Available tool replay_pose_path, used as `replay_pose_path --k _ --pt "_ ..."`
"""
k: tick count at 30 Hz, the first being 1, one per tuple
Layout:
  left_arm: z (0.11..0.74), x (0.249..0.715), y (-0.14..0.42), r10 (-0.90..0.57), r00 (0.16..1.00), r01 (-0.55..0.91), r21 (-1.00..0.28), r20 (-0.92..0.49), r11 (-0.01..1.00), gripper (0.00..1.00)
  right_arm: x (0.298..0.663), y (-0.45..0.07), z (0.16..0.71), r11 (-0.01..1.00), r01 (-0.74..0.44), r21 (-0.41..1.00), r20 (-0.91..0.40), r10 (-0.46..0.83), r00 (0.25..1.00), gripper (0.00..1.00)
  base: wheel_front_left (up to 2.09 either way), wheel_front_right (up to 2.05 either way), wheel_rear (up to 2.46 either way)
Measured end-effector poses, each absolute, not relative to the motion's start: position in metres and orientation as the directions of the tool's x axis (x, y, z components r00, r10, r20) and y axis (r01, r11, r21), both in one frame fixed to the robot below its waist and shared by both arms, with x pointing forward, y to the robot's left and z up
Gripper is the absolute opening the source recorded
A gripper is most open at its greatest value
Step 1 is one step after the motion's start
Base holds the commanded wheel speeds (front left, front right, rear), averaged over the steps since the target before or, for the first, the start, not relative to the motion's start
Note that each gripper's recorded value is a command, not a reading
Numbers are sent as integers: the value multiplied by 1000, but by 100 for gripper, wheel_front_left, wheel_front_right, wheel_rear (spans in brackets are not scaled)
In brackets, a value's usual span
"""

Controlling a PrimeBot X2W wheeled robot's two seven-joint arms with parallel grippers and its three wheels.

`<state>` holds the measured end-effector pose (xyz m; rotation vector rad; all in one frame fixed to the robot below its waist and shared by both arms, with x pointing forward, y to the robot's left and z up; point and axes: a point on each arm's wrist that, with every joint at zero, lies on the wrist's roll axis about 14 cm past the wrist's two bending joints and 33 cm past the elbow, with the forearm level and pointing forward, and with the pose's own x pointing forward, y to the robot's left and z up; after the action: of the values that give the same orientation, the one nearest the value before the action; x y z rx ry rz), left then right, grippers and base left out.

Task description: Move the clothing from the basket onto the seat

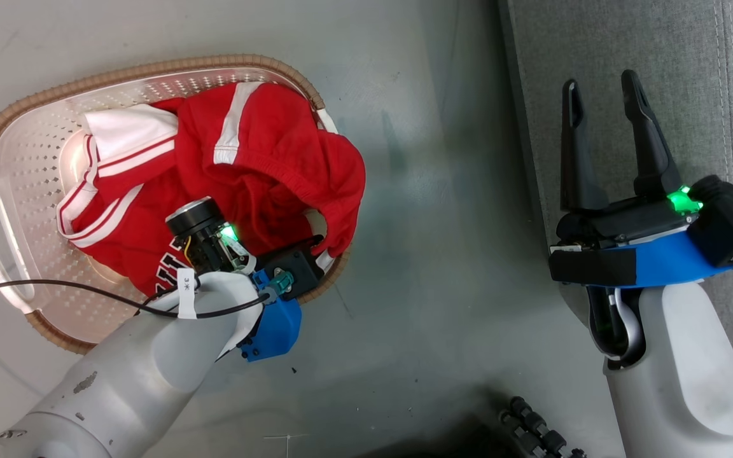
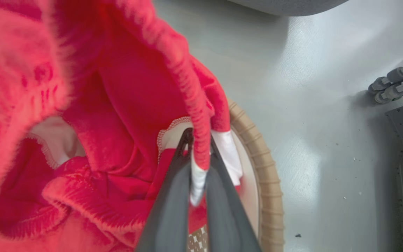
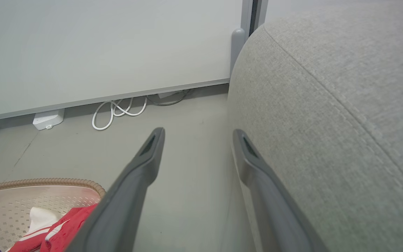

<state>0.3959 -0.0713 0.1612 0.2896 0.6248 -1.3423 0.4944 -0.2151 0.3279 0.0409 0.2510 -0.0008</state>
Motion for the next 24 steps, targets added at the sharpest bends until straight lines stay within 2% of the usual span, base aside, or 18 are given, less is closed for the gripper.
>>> replay_pose_path --k 13,24 --pt "199 403 -80 -845 136 960 -143 -517 242 0 498 -212 350 999 -2 42 -204 10 979 100 0 0 0" --pt "273 419 -81 -875 258 936 -118 -411 331 0 495 -197 386 998 -36 54 -139 43 989 100 0 0 0"
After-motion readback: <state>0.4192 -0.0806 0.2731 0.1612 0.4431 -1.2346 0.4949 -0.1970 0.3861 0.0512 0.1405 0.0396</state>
